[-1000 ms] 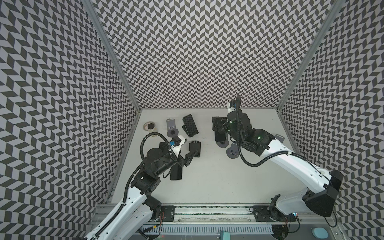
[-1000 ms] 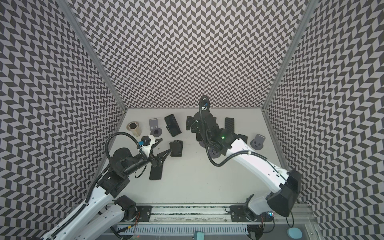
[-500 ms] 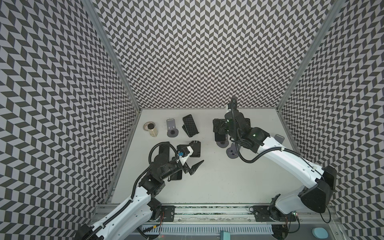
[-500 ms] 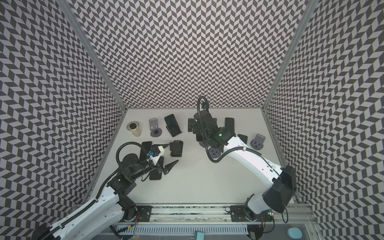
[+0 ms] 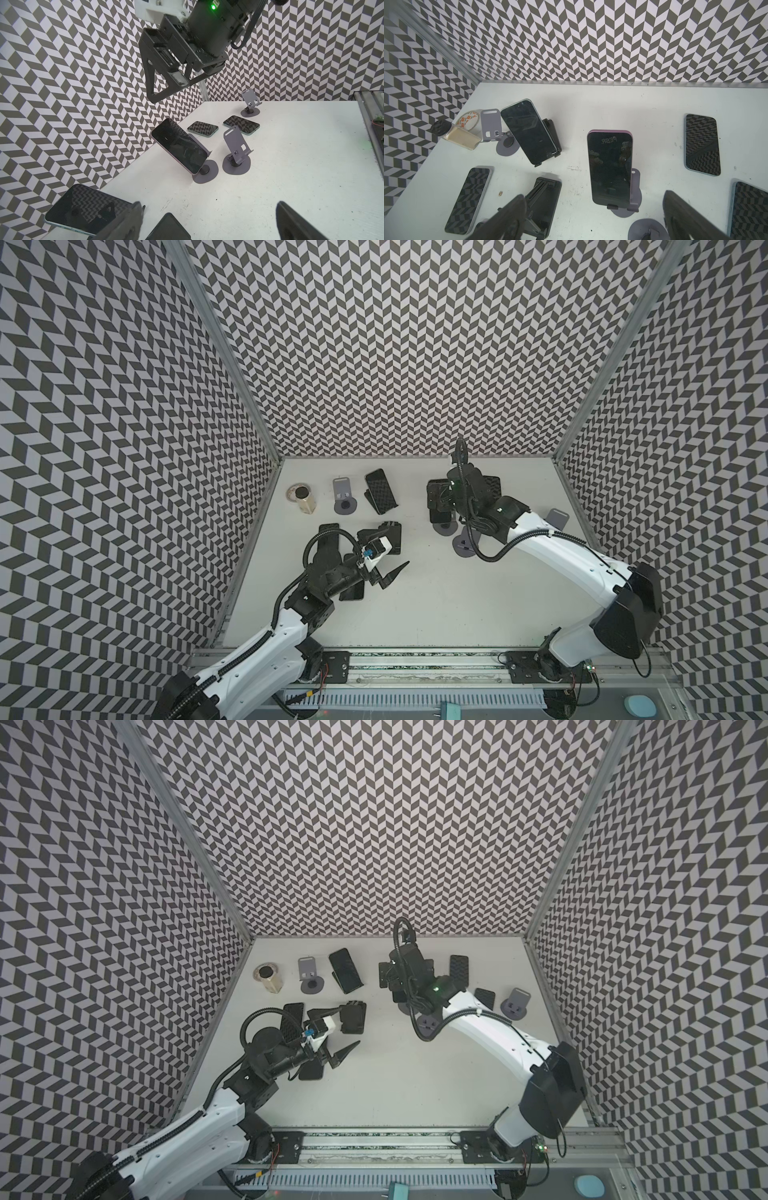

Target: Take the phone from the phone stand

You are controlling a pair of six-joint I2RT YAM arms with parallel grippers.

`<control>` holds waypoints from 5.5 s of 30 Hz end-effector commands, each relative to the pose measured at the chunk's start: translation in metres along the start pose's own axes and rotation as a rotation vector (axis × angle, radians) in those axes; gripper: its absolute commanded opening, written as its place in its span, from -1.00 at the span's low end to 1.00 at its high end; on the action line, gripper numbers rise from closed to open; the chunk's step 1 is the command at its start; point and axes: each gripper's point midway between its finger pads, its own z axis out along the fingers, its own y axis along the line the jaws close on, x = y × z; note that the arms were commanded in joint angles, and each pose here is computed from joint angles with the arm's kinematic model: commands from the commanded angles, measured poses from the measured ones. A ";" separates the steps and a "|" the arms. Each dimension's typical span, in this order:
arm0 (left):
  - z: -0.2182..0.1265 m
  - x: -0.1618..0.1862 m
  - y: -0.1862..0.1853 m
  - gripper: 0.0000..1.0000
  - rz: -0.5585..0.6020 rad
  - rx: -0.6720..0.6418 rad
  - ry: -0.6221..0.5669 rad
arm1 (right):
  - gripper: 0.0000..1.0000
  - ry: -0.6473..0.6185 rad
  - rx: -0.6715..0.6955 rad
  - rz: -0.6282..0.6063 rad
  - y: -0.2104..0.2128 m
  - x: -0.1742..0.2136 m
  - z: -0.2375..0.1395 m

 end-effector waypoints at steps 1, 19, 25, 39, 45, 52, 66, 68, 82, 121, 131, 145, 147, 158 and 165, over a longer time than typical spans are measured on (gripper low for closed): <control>-0.003 -0.002 0.002 1.00 0.034 -0.030 -0.025 | 1.00 -0.033 0.002 -0.010 -0.002 -0.004 0.016; -0.006 0.001 0.005 1.00 0.065 -0.059 -0.025 | 0.99 0.083 0.061 -0.074 -0.007 0.019 0.073; -0.006 0.001 0.006 1.00 0.069 -0.069 -0.024 | 0.98 0.106 0.093 -0.082 -0.010 0.021 0.085; -0.006 0.002 0.006 1.00 0.073 -0.070 -0.021 | 0.98 0.161 0.131 -0.077 -0.021 0.026 0.102; -0.005 0.004 0.005 1.00 0.075 -0.064 -0.012 | 0.99 0.182 0.118 -0.077 -0.019 0.028 0.108; -0.004 0.005 0.004 1.00 0.079 -0.059 -0.009 | 0.98 0.208 0.122 -0.084 -0.020 0.034 0.115; -0.004 0.006 0.003 1.00 0.081 -0.056 -0.006 | 1.00 0.233 0.120 -0.078 -0.025 0.037 0.126; -0.003 0.007 0.003 1.00 0.080 -0.055 -0.004 | 0.98 0.236 0.113 -0.076 -0.024 0.037 0.127; -0.004 0.005 0.003 1.00 0.081 -0.054 -0.009 | 0.84 0.254 0.107 -0.074 -0.024 0.040 0.132; -0.005 0.001 -0.002 1.00 0.102 -0.033 -0.024 | 0.56 0.363 0.173 -0.084 -0.030 0.049 0.138; -0.005 0.000 -0.002 1.00 0.103 -0.036 -0.022 | 0.48 0.362 0.175 -0.078 -0.030 0.047 0.135; -0.005 0.001 -0.003 1.00 0.101 -0.032 -0.021 | 0.41 0.362 0.159 -0.079 -0.028 0.045 0.131; -0.005 0.001 -0.003 1.00 0.102 -0.032 -0.021 | 0.41 0.360 0.158 -0.079 -0.027 0.044 0.131; -0.005 0.000 -0.003 1.00 0.104 -0.031 -0.022 | 0.36 0.340 0.150 -0.074 -0.027 0.038 0.129; -0.005 0.001 -0.003 0.99 0.103 -0.030 -0.019 | 0.35 0.303 0.127 -0.068 -0.025 0.024 0.123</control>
